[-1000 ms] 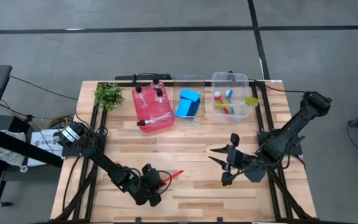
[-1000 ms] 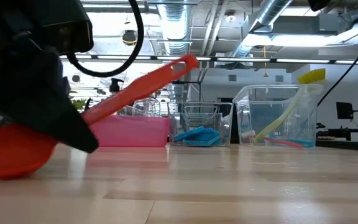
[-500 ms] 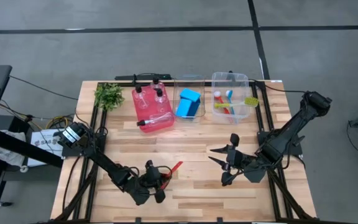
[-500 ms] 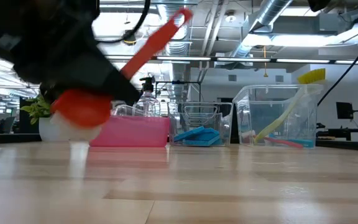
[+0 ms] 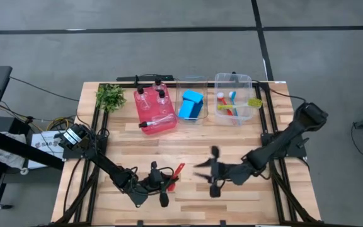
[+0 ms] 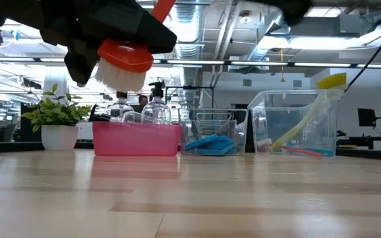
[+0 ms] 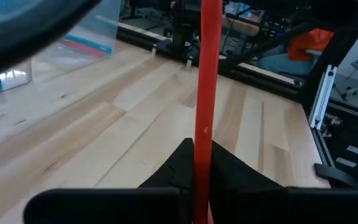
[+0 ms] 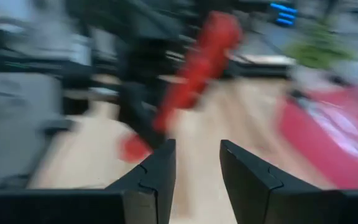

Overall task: Pick & Place Kitchen Sink Supplies
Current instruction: Put the green dish brush into the right transparent bin

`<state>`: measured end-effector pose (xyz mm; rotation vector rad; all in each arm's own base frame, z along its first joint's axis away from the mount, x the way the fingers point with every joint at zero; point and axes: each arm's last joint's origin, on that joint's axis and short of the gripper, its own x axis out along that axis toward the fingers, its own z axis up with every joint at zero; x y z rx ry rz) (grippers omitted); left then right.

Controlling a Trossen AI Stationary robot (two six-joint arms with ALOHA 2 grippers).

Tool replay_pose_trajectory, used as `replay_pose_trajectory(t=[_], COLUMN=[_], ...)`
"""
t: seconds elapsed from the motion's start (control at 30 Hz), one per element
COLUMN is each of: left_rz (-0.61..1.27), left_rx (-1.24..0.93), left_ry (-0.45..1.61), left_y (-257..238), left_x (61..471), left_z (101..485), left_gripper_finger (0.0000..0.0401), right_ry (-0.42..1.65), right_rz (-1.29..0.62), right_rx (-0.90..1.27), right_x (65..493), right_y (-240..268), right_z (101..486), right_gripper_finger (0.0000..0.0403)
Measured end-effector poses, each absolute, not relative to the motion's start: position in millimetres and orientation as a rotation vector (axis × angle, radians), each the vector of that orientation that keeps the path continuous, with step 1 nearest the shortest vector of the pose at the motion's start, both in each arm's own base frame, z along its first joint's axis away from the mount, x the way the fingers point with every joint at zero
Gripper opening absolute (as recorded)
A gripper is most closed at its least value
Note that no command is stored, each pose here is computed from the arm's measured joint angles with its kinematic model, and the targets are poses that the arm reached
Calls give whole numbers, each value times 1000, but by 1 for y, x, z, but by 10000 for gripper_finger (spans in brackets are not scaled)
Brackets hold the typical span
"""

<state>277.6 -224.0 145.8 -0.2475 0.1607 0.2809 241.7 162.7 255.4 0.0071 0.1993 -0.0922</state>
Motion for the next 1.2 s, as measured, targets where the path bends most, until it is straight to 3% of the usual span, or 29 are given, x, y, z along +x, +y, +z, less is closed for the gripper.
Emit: replay_pose_trajectory(t=[0.23, 0.43, 0.8, 0.93, 1.2], left_rz=[219, 196, 196, 204, 186], left_rx=[-242, -246, -256, -258, -274], left_ry=[186, 193, 185, 183, 186], left_y=[-226, -227, -226, -224, -219], left_x=[278, 278, 279, 281, 286], left_z=[145, 145, 147, 147, 148], left_gripper_finger=[24, 23, 21, 37, 20], right_ry=[73, 140, 177, 138, 72], right_rz=[178, 162, 90, 124, 118], right_rx=[59, 80, 127, 139, 153], right_x=[269, 275, 285, 288, 296], right_y=[170, 162, 142, 138, 123], right_z=[250, 241, 237, 241, 248], right_gripper_finger=[118, 133, 255, 265, 265])
